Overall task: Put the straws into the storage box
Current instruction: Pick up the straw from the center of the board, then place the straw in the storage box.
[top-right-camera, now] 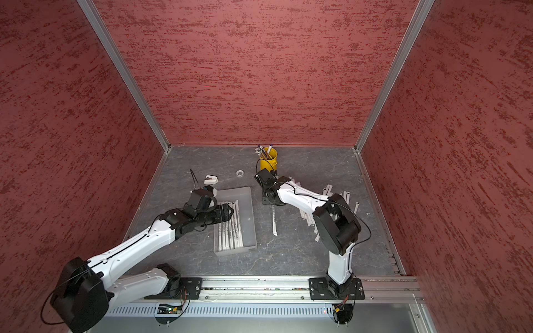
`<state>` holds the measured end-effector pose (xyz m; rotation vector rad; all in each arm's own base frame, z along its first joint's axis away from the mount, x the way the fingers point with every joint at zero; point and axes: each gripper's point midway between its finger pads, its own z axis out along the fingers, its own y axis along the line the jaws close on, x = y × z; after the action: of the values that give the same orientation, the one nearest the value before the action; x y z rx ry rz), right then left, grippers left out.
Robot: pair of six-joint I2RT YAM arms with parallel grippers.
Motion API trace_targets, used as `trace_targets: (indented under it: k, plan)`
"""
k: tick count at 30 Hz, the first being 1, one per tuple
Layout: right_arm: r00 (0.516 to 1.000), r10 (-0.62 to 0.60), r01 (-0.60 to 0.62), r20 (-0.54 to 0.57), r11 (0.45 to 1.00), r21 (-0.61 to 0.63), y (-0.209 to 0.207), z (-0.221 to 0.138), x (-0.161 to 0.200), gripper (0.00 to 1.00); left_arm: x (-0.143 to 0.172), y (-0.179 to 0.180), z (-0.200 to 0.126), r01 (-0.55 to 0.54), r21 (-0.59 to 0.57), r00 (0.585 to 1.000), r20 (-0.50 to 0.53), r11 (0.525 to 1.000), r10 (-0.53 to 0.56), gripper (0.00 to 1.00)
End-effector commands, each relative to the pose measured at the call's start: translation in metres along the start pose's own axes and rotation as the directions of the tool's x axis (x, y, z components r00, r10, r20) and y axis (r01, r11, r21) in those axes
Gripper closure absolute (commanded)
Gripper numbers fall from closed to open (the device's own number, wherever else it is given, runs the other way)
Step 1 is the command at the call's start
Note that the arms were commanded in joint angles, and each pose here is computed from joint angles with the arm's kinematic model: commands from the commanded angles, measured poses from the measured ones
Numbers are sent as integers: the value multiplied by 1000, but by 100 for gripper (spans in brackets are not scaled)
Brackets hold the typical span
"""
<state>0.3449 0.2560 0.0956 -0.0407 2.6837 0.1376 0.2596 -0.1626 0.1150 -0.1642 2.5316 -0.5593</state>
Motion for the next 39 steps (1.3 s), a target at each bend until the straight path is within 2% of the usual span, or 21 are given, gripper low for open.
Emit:
trace_targets:
  k: [1,4,9,17,26,34,37,39]
  plan:
    - [998,15,-9,59,995,-95,44,-41,2,93,-7,1,-9,13,-2,999,34,1000,-13,11]
    - [996,11,5,86,983,-183,88,-45,11,93,-3,-2,-7,23,12,999,24,1000,-23,11]
    - [996,-13,31,87,976,-215,120,-18,17,93,5,4,-6,40,8,999,17,999,-40,11]
    - [998,-57,59,15,983,-173,130,28,36,94,11,8,-1,48,7,999,10,999,-48,11]
    - [997,-43,31,-71,986,-163,132,54,60,94,9,6,1,41,11,999,11,999,-41,11]
    - [996,-38,25,-80,987,-159,132,54,59,86,7,5,0,38,14,999,15,999,-38,11]
    - [997,-34,23,-66,986,-168,133,41,52,81,5,5,-3,34,10,999,22,999,-34,11]
    - [999,-30,21,-44,980,-195,135,19,43,77,2,3,-7,28,11,999,29,1000,-28,11]
